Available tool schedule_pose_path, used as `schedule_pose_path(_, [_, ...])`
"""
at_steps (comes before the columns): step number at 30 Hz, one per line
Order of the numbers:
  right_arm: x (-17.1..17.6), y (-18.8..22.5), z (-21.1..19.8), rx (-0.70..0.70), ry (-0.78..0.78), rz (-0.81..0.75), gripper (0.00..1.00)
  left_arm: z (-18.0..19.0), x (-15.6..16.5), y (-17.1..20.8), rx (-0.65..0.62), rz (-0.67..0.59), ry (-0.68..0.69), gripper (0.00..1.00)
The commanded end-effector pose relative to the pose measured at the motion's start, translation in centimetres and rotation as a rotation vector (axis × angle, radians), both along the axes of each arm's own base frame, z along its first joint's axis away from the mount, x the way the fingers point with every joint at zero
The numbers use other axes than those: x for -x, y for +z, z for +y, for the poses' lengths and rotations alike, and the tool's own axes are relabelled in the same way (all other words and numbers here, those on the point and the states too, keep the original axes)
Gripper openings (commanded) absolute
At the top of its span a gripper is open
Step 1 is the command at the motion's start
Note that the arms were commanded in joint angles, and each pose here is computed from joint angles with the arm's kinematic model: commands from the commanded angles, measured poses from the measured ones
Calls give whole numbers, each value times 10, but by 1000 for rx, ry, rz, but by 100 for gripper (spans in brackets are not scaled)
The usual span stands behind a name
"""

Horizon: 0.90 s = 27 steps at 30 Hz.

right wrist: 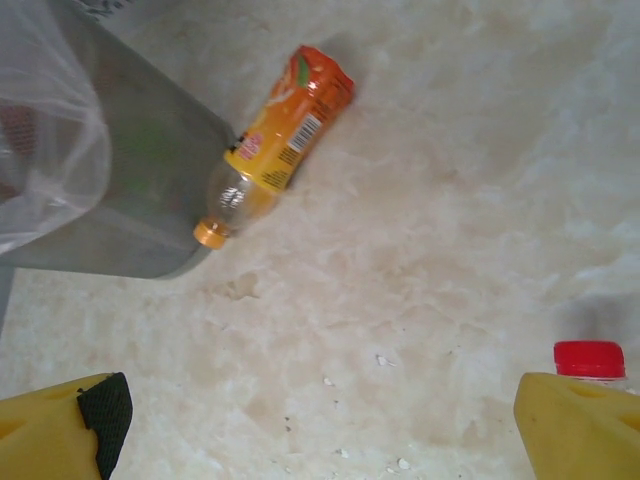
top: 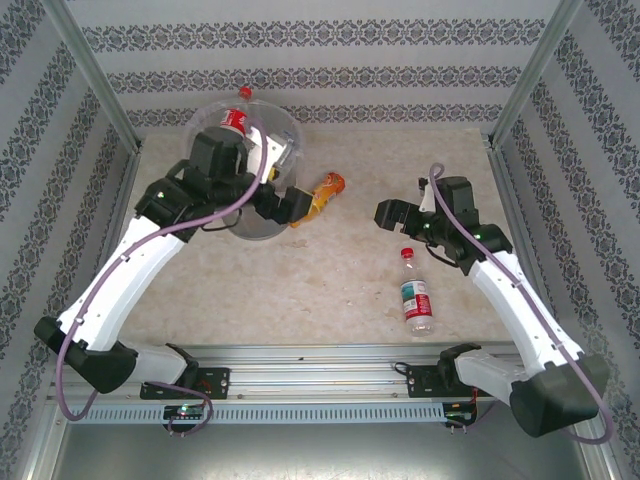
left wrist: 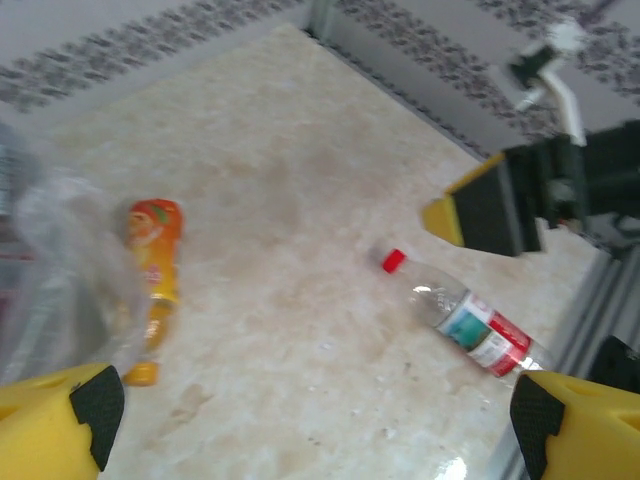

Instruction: Put the plastic bottles in the bin

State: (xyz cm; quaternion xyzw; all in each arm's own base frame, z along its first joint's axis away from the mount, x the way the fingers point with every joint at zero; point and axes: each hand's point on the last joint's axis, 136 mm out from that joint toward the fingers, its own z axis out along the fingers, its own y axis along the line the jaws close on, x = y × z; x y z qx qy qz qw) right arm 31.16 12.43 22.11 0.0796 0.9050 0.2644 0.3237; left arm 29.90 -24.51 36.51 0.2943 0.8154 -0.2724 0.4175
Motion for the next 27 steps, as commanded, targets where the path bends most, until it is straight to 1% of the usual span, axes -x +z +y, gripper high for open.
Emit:
schedule_pose_path(1, [-5,-9,11,-83,3,43,98,-28,12,7,120,-44,-130,100])
schedule_pose_path(6, [-27,-24,19,-142,-63,90,98,-45,18,-29,85,-44,-169,100])
schedule_pose_path(9, [-44,-30,29,-184,-84,116,98,-52,15,-45,93,-24,-157,100])
schedule_pose_path(11, [-55,-33,41,-194,-71,137,98,-55,13,-53,91,-11,-142,100])
schedule_pose_path(18, [-103,-46,73,-194,-99,175,98,-41,12,-55,48,-52,-77,100])
schedule_pose_path(22, [-132,-57,91,-186,-100,200,98,-41,16,-55,39,-47,-90,100])
schedule_pose_path(27, [-159,-70,99,-183,-134,208,98,-42,21,-51,48,-50,-114,100])
